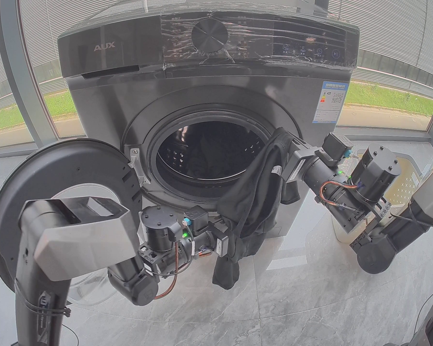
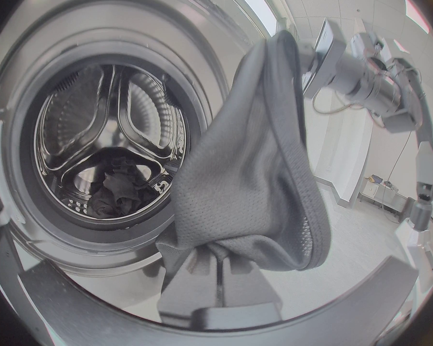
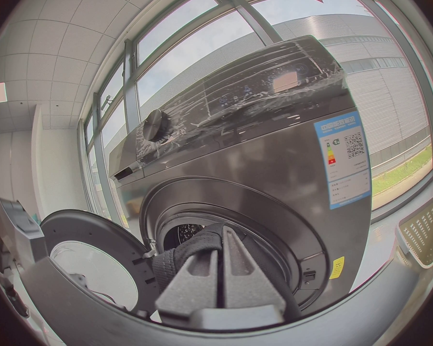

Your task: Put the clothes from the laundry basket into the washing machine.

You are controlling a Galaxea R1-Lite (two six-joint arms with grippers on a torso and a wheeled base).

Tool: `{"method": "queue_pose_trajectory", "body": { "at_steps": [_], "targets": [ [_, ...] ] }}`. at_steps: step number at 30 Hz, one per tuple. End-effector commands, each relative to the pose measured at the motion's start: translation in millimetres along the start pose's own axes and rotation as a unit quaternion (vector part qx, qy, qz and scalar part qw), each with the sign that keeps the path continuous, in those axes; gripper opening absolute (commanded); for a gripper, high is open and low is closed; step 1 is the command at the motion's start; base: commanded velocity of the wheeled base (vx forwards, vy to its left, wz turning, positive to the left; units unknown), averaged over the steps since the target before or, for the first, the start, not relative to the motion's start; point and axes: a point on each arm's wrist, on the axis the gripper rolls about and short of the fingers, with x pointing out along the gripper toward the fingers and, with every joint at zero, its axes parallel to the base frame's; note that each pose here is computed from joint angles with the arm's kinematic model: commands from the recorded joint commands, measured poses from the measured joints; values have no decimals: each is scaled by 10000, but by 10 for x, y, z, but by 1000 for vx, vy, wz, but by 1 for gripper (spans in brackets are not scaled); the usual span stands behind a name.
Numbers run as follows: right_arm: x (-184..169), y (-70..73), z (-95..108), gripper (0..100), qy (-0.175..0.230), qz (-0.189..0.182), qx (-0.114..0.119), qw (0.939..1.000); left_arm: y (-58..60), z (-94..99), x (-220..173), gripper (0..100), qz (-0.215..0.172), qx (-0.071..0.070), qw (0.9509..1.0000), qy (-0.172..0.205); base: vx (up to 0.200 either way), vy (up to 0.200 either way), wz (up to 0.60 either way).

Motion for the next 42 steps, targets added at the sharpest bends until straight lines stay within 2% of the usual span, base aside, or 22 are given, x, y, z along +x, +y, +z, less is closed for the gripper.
{"method": "queue_pose_trajectory", "body": {
  "at_steps": [1,5,10,14,16,17,18,19,20,24,28,33,36,42],
  "targets": [
    [-29,-217,-11,0,64,-298,-92,9995,-109,561,-564,0,-96,62,9997,-196,0,0,0],
    [-26,-306,11,0,51,-431,-128,9990,-191,754,-947,0,-280,70,9994,-215,0,0,0],
    [-62,-387,32,0,70,-545,-132,9984,-231,790,-1320,0,-445,-13,9990,-47,0,0,0],
    [-151,-396,-38,0,270,-531,-77,9982,2,826,-1393,0,-46,-54,9999,-121,0,0,0],
    [-255,-380,-122,0,526,-492,-97,9974,177,907,-1342,0,205,62,9992,-341,0,0,0],
    [-293,-376,-138,0,609,-458,-103,9970,239,943,-1340,0,297,49,9986,-426,0,0,0],
    [-293,-376,-138,0,609,-458,-103,9970,239,943,-1340,0,297,49,9986,-426,0,0,0],
    [-344,-349,-171,0,737,-284,-102,9968,336,992,-1336,0,439,-3,9976,-540,0,0,0],
    [-358,-345,-188,0,780,-252,-98,9966,350,1007,-1337,0,459,-49,9973,-578,0,0,0],
    [-347,-325,-186,0,739,-215,-91,9970,331,1012,-1349,0,427,-203,9972,-585,0,0,0],
    [-323,-312,-133,0,580,-192,-87,9981,320,957,-1348,0,422,-231,9977,-478,0,0,0],
    [-305,-260,-87,0,476,-117,-61,9988,274,794,-1297,0,296,-296,9990,-175,0,0,0],
    [-301,-264,-83,0,467,-123,-62,9988,286,716,-1275,0,304,-285,9991,-45,0,0,0],
    [-316,-233,-106,0,521,-70,-59,9986,310,635,-1235,0,326,-135,9993,82,0,0,0]
  ]
}}
